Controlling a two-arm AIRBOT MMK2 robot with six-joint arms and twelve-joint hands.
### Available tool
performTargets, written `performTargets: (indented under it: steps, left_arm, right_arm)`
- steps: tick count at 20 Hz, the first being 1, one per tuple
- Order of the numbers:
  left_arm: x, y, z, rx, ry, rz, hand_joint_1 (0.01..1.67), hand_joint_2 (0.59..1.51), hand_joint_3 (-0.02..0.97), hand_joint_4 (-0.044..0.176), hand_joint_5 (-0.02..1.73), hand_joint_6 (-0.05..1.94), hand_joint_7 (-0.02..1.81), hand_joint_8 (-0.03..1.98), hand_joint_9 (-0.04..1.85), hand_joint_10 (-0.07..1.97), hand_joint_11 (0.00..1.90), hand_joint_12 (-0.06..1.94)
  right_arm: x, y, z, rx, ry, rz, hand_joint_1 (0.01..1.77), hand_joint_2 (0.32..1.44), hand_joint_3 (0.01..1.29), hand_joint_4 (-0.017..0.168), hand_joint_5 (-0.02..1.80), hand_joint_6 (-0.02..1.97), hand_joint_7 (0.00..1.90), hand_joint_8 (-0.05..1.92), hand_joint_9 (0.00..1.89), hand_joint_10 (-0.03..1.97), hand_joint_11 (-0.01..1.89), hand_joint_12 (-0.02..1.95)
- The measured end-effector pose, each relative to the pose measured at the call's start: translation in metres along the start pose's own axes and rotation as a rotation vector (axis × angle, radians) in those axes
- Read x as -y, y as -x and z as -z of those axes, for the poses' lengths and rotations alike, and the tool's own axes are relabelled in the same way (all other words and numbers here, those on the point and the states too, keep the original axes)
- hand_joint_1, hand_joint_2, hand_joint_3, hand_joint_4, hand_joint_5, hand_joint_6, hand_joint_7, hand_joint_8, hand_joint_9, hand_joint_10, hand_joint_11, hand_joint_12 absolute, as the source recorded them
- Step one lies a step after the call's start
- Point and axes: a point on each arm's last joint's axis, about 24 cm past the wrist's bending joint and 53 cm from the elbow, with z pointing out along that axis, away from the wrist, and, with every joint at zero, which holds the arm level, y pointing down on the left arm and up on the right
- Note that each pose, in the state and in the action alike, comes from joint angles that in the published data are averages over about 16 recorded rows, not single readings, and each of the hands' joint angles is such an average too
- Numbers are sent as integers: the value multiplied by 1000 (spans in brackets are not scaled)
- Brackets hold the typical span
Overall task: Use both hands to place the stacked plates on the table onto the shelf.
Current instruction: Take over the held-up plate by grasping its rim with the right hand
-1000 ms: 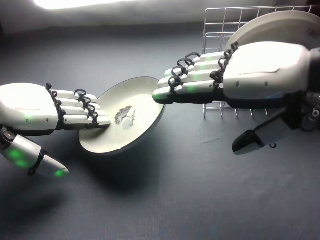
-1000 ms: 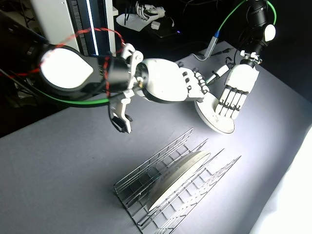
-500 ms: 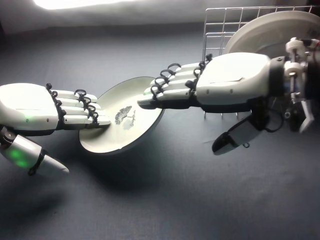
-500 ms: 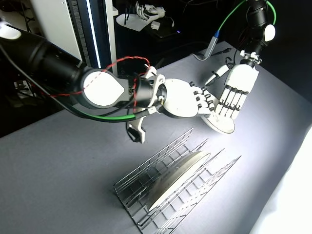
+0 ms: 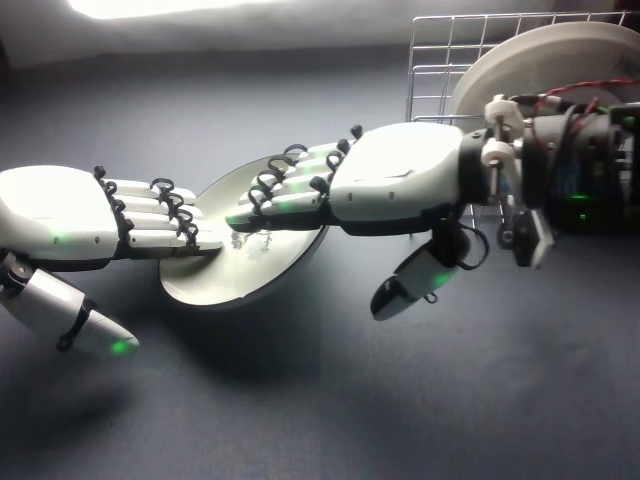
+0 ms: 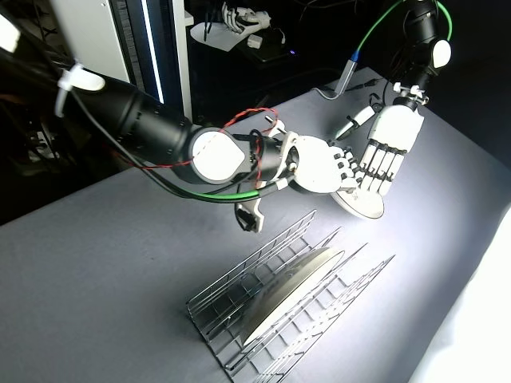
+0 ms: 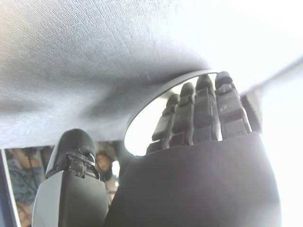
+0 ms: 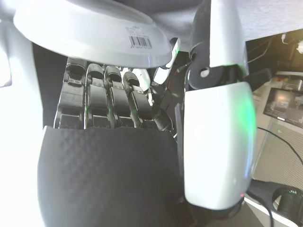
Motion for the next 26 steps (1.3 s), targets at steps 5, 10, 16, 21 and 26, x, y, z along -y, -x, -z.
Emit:
performTargets:
  steps: [5,10,16,21,26]
  left_arm:
    - [0,1,0,0,0,-1,16,1136,19,-10,-9,-35,20,-10,15,7,8,-36]
    - [0,1,0,0,-1,-1,16,1133,19,-10,-10,-35,20,-10,15,6,8,-37]
    - [0,1,-1,0,-1,-2,17,1132,19,-10,-9,-35,20,-10,14,6,8,-36]
    - [0,1,-1,0,-1,-3,16,1133,19,-10,-9,-35,20,-10,14,7,9,-36]
    - [0,1,-1,0,-2,-2,16,1133,19,-10,-9,-35,20,-10,13,7,9,-35]
  right_arm:
    - [4,-1,-18,0,3,-1,1207,890,12,-3,21,28,22,14,20,9,16,515]
    - [9,-1,-31,5,0,-1,1201,895,12,-3,22,28,22,14,22,10,17,509]
    - [13,0,-41,9,-1,-2,1202,902,12,-3,28,29,23,14,23,9,20,570]
    - [14,0,-45,11,-1,-4,1212,908,12,-3,85,30,80,15,79,28,21,746]
    - [11,2,-48,16,9,-10,1274,933,13,-3,298,67,303,32,281,93,130,1001]
